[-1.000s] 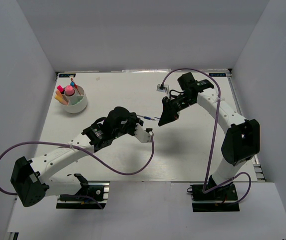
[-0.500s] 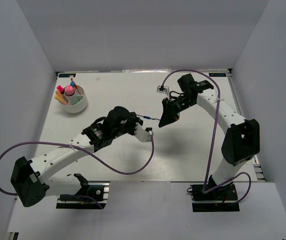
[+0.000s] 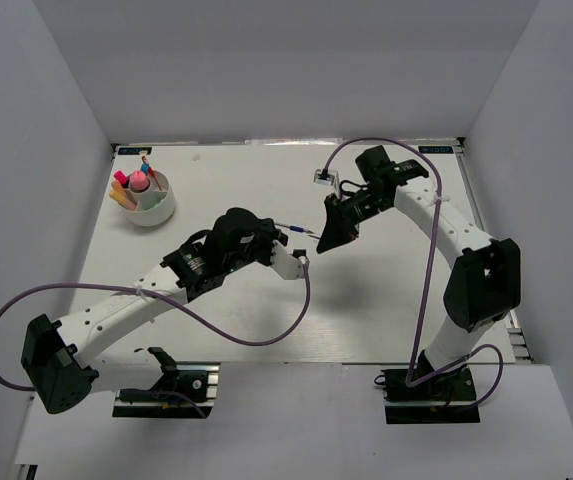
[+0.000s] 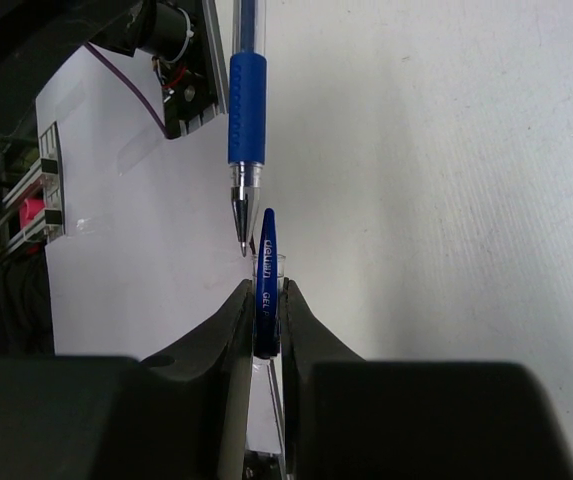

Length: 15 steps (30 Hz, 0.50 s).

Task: Sort the stationery into containers
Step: Cap the pen

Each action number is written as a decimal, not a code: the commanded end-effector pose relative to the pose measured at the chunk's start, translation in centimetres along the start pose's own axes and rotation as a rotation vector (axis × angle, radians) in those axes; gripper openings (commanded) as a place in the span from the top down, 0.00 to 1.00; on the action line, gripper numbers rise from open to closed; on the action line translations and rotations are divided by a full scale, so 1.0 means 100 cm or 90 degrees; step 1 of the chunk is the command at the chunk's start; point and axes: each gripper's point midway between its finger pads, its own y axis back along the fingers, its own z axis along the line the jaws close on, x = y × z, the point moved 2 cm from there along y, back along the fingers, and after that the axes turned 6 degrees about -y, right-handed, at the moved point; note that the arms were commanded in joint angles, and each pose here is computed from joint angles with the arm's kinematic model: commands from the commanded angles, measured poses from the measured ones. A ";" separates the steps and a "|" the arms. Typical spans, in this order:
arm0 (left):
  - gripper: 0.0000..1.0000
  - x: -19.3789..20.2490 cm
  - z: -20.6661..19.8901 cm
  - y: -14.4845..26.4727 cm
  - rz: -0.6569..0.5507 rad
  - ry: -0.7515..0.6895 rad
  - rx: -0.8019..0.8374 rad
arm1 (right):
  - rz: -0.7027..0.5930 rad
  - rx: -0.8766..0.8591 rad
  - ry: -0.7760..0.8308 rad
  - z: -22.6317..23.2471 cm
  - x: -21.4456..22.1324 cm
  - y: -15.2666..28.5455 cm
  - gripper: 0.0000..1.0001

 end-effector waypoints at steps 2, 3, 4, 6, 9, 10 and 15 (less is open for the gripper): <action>1.00 -0.005 0.007 0.005 -0.014 0.013 -0.008 | -0.019 -0.014 0.018 0.012 -0.009 0.005 1.00; 1.00 -0.005 0.006 0.006 -0.013 0.013 -0.008 | -0.018 -0.011 0.012 0.010 -0.007 0.006 1.00; 1.00 -0.005 0.005 0.006 -0.014 0.014 -0.005 | -0.019 -0.008 0.004 0.009 -0.006 0.006 1.00; 1.00 -0.005 0.003 0.006 -0.017 0.021 -0.002 | -0.023 -0.011 -0.003 0.011 -0.005 0.006 1.00; 1.00 -0.006 0.001 0.008 -0.019 0.024 0.000 | -0.047 -0.011 -0.030 0.004 -0.007 0.016 1.00; 1.00 -0.002 0.000 0.008 -0.014 0.025 0.000 | -0.049 -0.012 -0.029 0.004 -0.009 0.016 1.00; 1.00 -0.003 0.001 0.009 -0.016 0.024 0.000 | -0.062 -0.020 -0.007 0.010 -0.018 0.021 1.00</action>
